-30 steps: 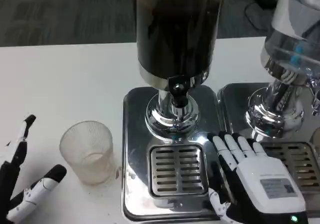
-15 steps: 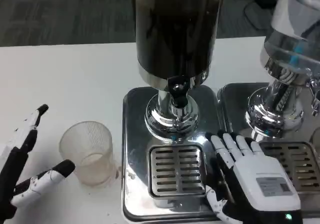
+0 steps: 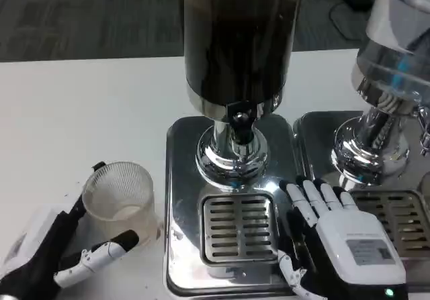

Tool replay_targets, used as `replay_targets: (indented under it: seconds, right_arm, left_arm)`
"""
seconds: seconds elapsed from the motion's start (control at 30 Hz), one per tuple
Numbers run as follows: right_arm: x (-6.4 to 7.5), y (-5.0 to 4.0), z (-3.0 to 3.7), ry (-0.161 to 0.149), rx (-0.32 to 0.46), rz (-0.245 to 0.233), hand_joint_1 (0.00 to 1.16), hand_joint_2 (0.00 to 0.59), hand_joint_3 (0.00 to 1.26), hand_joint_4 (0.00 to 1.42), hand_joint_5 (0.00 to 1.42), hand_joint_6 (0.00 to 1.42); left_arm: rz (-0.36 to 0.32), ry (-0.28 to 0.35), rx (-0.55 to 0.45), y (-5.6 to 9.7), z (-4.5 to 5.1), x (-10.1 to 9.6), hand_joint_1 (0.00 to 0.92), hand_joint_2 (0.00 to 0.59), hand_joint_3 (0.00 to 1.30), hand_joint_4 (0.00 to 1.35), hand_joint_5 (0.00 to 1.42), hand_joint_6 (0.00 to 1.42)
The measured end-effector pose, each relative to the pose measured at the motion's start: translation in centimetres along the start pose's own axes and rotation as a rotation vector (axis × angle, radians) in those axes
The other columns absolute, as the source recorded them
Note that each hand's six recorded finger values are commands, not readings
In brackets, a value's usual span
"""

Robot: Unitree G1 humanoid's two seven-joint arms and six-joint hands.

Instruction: Grasp the cup under the faucet to collect the drink, then remove the cup.

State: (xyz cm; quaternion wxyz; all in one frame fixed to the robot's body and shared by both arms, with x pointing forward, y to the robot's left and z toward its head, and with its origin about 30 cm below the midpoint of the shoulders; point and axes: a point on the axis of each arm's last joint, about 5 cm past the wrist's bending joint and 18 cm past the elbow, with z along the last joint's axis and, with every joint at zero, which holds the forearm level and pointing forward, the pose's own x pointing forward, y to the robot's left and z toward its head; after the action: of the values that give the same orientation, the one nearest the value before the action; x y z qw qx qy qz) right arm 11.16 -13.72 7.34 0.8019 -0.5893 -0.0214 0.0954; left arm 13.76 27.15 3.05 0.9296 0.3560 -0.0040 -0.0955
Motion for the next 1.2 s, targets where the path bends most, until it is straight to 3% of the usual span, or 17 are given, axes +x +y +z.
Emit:
replay_targets:
  seconds: [0.27, 0.53, 0.73, 1.2]
  right_arm:
    - [0.0, -0.15, -0.10, 0.002, -0.001, -0.006, 0.37, 0.540, 0.07, 0.00, 0.00, 0.00]
    - [0.2, -0.33, -0.24, 0.004, 0.008, -0.014, 0.38, 0.540, 0.08, 0.00, 0.00, 0.00]
    - [0.3, -0.40, -0.30, 0.007, 0.019, -0.017, 0.38, 0.538, 0.08, 0.00, 0.00, 0.00]
    - [0.3, -0.34, -0.20, 0.006, 0.022, -0.015, 0.37, 0.530, 0.10, 0.00, 0.00, 0.00]
  left_arm:
    - [0.046, -0.003, -0.046, -1.2, 0.23, 1.0, 0.236, 0.044, 0.00, 0.00, 0.00, 0.00]
    - [0.073, 0.007, -0.084, -1.5, 0.16, 1.5, 0.247, 0.053, 0.00, 0.00, 0.00, 0.00]
    - [0.063, 0.004, -0.106, -1.3, 0.15, 2.2, 0.273, 0.068, 0.00, 0.00, 0.11, 0.04]
    - [0.012, -0.022, -0.149, -1.0, 0.27, 3.1, 0.316, 0.071, 0.00, 0.00, 0.15, 0.08]
